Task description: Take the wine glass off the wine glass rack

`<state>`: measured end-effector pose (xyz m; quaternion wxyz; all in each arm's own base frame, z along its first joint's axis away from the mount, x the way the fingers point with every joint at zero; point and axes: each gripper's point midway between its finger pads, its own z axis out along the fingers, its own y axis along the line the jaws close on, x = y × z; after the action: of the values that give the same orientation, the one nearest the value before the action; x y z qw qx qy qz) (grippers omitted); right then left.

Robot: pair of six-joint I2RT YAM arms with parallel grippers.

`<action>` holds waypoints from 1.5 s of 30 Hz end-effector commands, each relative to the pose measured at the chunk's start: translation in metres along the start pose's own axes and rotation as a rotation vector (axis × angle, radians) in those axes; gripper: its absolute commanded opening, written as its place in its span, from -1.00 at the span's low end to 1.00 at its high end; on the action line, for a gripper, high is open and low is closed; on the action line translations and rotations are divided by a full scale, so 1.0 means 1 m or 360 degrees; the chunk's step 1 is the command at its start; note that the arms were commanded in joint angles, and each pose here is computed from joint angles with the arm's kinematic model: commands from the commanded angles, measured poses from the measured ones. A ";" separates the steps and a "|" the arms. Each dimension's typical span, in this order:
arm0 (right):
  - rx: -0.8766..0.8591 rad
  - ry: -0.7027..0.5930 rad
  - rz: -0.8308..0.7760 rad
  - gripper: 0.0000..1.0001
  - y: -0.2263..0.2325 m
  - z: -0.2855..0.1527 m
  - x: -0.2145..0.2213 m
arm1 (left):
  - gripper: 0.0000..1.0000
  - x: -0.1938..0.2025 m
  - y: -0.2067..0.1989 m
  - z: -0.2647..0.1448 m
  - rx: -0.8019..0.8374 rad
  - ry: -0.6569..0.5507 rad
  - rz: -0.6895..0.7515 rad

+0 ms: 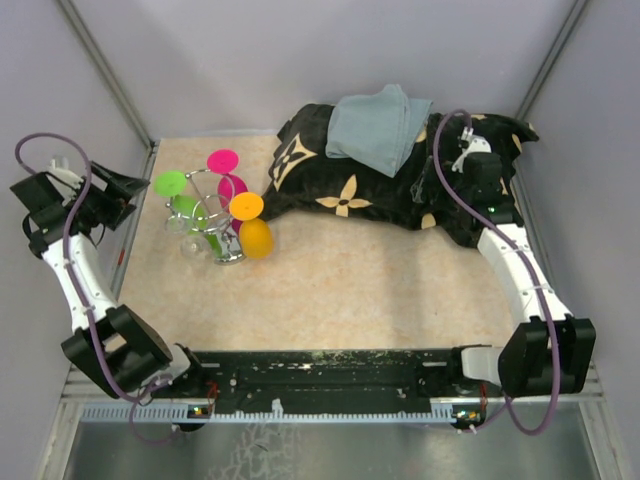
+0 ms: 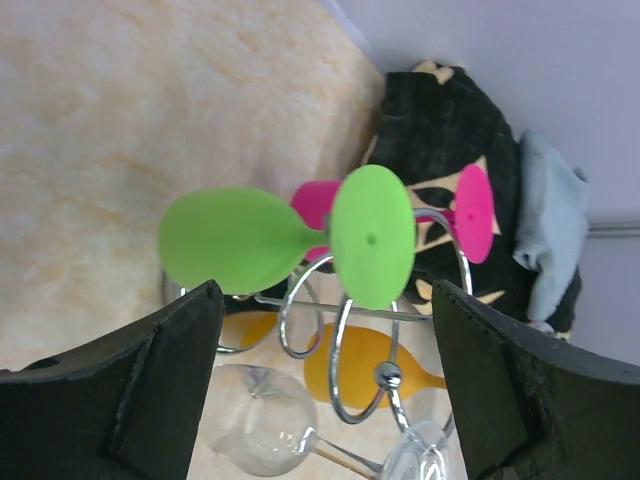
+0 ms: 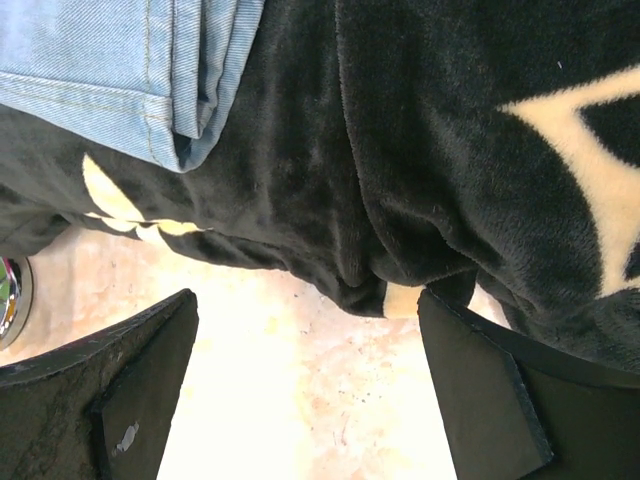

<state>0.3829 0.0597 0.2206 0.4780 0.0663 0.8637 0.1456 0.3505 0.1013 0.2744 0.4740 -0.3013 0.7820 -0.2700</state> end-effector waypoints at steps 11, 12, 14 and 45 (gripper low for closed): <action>-0.0023 -0.0079 0.0026 0.82 0.001 -0.014 0.003 | 0.57 0.010 -0.021 0.013 0.0362 0.0158 -0.0160; -0.0026 -0.0078 0.0026 0.82 0.001 -0.015 0.004 | 0.56 0.010 -0.020 0.014 0.0363 0.0161 -0.0169; -0.0028 -0.0073 0.0026 0.82 0.000 -0.014 0.007 | 0.54 0.010 -0.020 0.016 0.0369 0.0167 -0.0184; -0.0051 -0.0078 0.0022 0.82 0.003 -0.013 0.006 | -0.12 0.023 -0.025 0.038 0.0413 0.0274 -0.0252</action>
<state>0.3622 0.0620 0.1971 0.4602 0.0720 0.8712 0.1548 0.3782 0.0629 0.2582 0.4087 -0.2884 0.7533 -0.4271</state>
